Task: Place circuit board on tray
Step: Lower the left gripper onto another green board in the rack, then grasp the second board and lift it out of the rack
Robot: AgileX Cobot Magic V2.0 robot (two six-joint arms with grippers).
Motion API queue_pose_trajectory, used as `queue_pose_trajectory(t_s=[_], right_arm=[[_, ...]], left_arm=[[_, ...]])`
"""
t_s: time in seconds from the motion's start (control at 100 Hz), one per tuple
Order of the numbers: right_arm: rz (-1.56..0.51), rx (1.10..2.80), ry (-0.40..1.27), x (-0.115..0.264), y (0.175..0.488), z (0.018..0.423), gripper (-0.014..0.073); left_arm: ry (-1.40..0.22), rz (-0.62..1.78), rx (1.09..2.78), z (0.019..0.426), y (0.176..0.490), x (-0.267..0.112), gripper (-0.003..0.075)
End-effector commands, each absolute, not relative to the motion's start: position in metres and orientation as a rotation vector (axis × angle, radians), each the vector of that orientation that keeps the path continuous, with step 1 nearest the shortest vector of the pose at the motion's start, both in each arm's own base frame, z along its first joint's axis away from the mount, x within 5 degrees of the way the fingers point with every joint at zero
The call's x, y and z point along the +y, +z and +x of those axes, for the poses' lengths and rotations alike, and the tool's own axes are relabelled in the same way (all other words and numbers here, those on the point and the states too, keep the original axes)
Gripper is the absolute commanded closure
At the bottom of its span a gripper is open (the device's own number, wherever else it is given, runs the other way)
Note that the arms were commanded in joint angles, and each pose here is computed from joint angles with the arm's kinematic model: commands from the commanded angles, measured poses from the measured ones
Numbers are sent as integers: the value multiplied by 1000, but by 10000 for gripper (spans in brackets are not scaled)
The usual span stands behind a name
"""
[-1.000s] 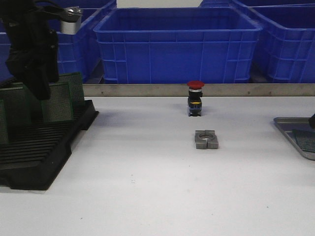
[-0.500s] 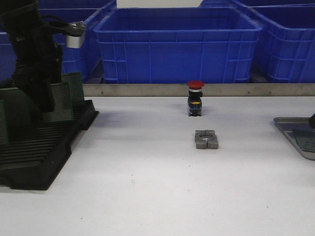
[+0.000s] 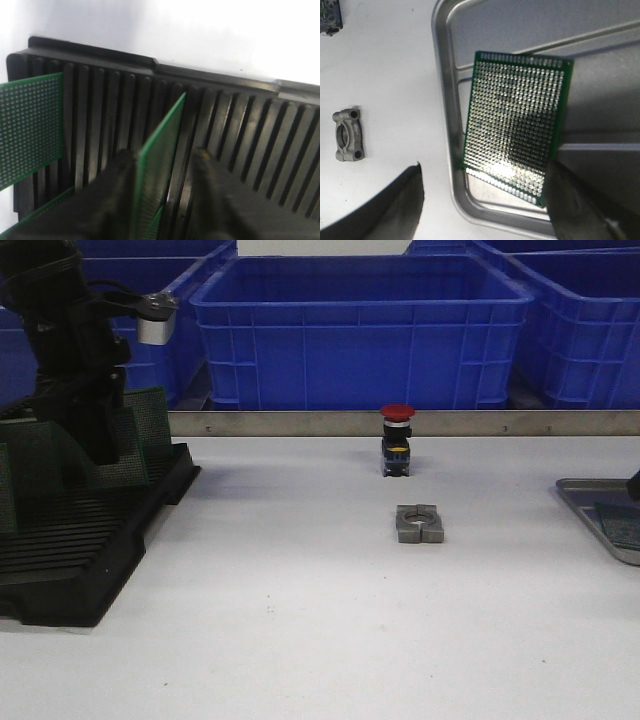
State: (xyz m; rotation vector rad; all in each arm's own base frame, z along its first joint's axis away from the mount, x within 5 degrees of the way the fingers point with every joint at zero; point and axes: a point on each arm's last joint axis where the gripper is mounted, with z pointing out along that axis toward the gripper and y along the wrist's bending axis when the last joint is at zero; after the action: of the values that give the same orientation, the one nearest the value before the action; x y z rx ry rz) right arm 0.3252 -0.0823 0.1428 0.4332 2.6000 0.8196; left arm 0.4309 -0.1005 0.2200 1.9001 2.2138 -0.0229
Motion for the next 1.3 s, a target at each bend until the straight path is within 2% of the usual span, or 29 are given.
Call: queue_pose_trajectory(t_s=[0.0,0.04,0.7,1.29], right_arm=[[409,2520,842,-84,168,329,66],[409,2520,842,-84,168,329,66],[407,2521,847,-83,168,329,66],[406,2521,851,-83,168,328,66]], left_arm=[[31,1826,2135,429,255,-101,686],[33,1824,2134,430,255,-101,741],[92,1788,2087,436,266,-102,738],[77,1803,2099,434,266,-102,738]])
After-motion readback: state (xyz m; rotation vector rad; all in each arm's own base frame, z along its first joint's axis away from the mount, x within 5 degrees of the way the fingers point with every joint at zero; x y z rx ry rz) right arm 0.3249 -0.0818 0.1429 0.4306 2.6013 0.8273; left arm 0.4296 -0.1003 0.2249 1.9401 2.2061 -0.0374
